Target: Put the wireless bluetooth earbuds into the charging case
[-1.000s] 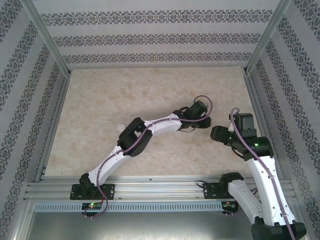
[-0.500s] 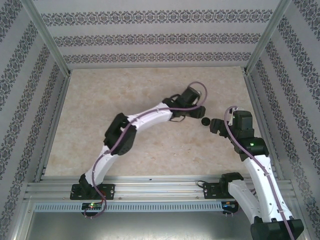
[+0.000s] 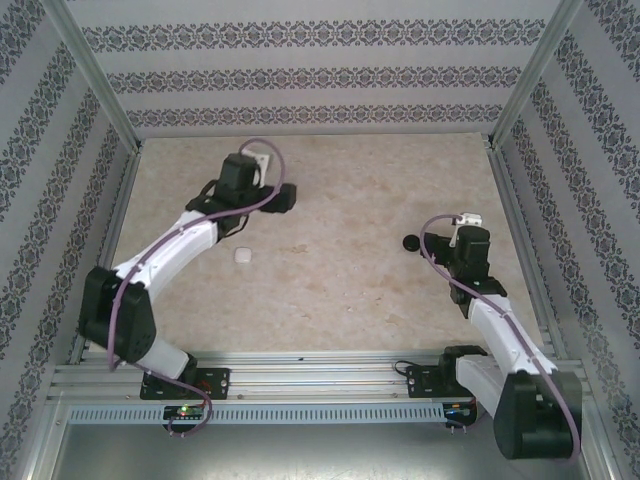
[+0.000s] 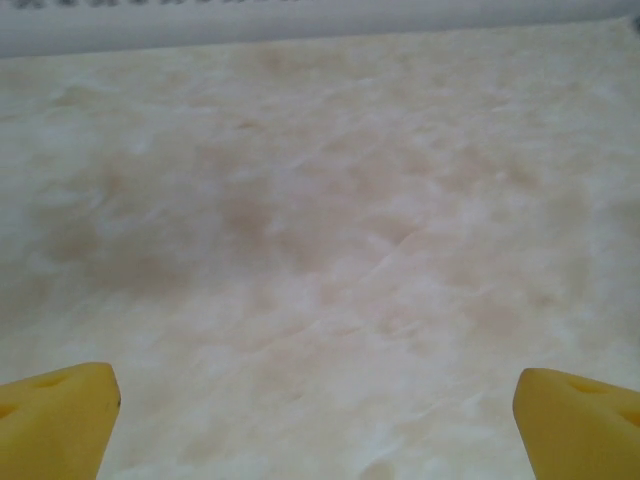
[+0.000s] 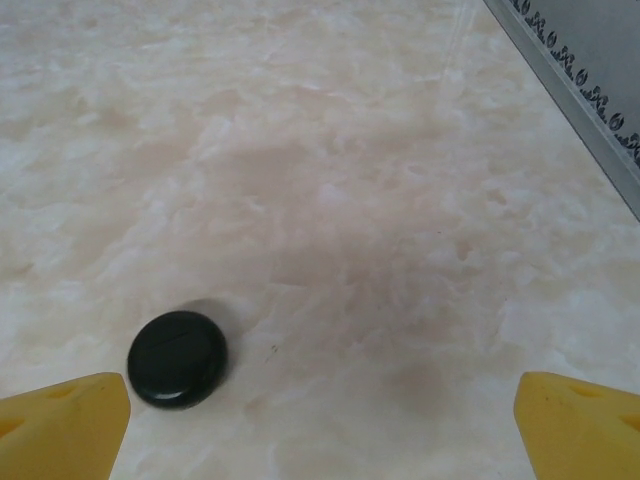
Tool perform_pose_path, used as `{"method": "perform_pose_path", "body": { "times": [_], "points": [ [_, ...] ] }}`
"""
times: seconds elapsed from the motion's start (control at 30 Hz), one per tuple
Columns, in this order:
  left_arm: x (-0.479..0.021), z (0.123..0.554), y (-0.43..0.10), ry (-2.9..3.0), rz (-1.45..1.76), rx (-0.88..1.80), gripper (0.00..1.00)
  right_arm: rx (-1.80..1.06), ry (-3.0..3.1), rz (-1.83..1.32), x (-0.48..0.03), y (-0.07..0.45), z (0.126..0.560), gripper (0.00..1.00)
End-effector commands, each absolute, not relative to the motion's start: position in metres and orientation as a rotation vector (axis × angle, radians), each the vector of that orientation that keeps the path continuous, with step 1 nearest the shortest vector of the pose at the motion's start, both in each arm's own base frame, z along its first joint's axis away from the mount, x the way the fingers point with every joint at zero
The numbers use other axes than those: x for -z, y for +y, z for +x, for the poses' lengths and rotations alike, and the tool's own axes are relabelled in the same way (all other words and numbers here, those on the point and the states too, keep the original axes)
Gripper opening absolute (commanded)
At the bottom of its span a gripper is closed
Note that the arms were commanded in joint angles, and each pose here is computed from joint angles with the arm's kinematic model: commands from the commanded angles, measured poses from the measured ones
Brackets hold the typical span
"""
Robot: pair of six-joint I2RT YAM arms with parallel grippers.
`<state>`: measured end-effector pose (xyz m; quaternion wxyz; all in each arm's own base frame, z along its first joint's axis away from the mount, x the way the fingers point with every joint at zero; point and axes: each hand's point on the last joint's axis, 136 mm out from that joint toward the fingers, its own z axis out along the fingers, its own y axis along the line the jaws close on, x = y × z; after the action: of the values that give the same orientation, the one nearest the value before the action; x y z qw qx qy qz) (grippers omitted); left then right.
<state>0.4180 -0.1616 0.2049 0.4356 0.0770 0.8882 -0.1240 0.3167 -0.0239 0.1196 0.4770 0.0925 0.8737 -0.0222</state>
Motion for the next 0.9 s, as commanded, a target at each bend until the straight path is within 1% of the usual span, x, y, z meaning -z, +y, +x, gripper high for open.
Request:
{"method": "perform_pose_path", "body": {
  "times": [0.0,0.2,0.27,0.37,0.5,0.73,0.87],
  "points": [
    [-0.210,0.409,-0.120,2.105,0.238,0.121,1.00,-0.022,1.960,0.224,-0.144,-0.019,0.345,0.98],
    [-0.189,0.383,-0.039,2.089,0.076,-0.043,1.00,-0.101,1.964,0.189,-0.131,-0.006,0.368,0.98],
    [-0.179,0.377,-0.023,2.090,0.062,-0.076,1.00,-0.102,1.955,0.172,-0.129,-0.005,0.373,0.98],
    [-0.163,0.369,-0.010,2.074,0.116,-0.124,1.00,-0.095,1.932,0.132,-0.127,-0.003,0.378,0.98],
    [-0.143,0.363,0.013,2.087,0.036,-0.143,1.00,-0.075,1.950,0.105,-0.122,-0.003,0.383,0.98],
    [-0.126,0.360,0.015,1.978,-0.022,-0.041,1.00,-0.032,1.856,0.064,-0.129,-0.006,0.388,0.98],
    [-0.126,0.363,0.016,1.871,-0.041,-0.005,1.00,-0.034,1.831,0.068,-0.116,-0.006,0.389,0.98]
  ]
}}
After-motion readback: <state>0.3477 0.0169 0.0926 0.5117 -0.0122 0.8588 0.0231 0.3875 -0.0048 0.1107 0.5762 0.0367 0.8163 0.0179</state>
